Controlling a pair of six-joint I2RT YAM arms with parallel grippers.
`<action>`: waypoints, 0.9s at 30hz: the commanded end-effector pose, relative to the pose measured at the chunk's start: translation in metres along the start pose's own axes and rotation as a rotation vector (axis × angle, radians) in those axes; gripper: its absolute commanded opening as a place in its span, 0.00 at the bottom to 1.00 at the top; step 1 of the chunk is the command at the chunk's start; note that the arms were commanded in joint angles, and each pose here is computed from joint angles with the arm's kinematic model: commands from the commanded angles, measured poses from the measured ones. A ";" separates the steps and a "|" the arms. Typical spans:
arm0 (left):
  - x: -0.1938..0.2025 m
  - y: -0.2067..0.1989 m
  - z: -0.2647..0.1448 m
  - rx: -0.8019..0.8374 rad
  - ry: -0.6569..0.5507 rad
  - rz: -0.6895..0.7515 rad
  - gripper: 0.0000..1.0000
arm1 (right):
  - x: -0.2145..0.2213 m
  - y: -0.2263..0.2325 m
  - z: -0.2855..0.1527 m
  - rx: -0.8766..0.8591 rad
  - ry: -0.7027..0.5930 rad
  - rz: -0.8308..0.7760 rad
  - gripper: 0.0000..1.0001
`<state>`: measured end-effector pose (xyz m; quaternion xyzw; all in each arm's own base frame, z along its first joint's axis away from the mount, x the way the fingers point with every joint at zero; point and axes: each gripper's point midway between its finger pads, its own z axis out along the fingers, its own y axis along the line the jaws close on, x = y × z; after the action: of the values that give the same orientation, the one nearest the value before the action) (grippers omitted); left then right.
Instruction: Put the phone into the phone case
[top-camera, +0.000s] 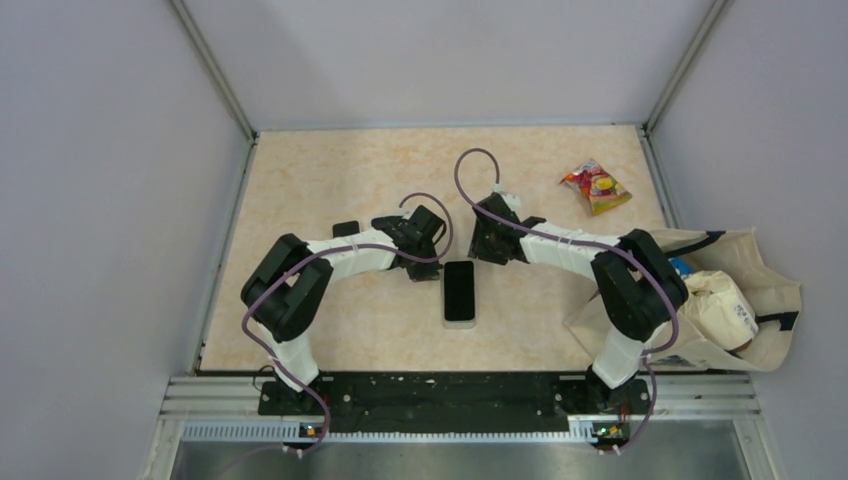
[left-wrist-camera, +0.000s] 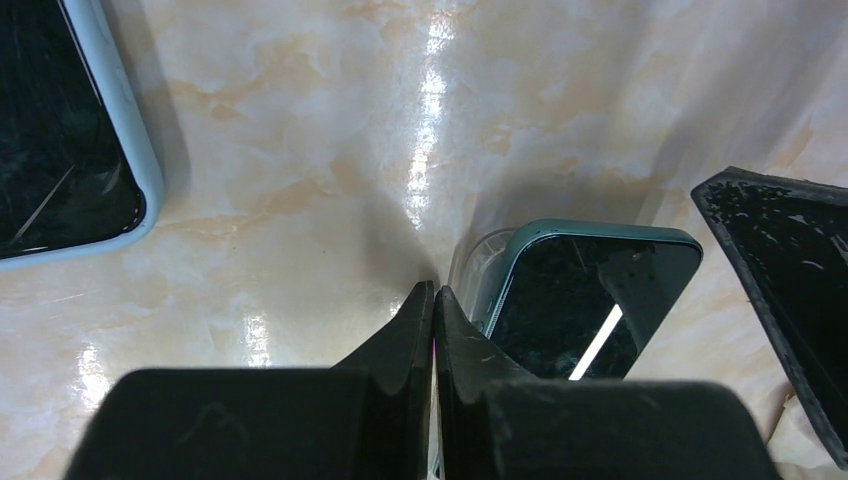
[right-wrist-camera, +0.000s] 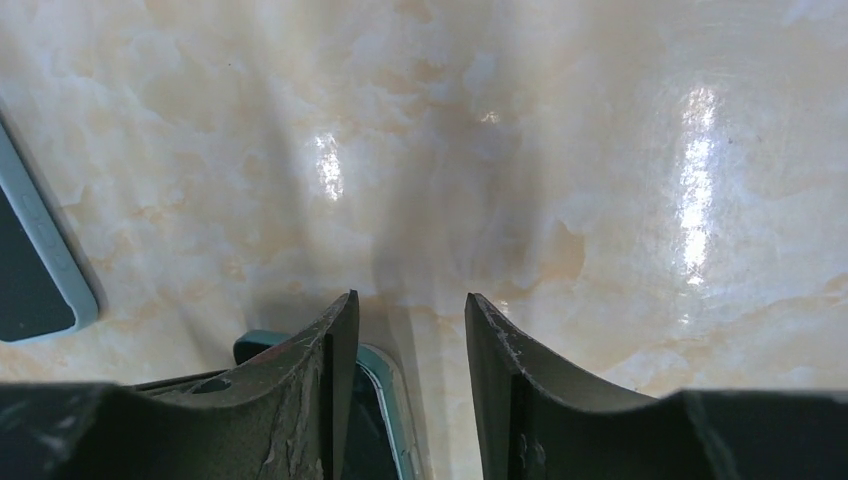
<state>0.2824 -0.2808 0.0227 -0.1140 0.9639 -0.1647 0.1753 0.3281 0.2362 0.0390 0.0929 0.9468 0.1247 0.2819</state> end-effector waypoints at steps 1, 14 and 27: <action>0.003 -0.004 0.004 0.027 0.009 0.006 0.05 | -0.015 0.019 -0.001 -0.041 -0.051 0.039 0.42; 0.010 -0.009 0.004 0.066 0.038 0.017 0.03 | 0.022 0.029 -0.012 -0.062 -0.017 0.000 0.38; 0.013 -0.004 -0.007 0.076 0.031 0.030 0.07 | 0.002 0.022 -0.047 -0.082 -0.059 -0.040 0.58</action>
<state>0.2762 -0.2899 0.0225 -0.1034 0.9623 -0.1928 0.1617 0.2946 0.2532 0.0415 0.0788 0.9464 0.1360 0.2822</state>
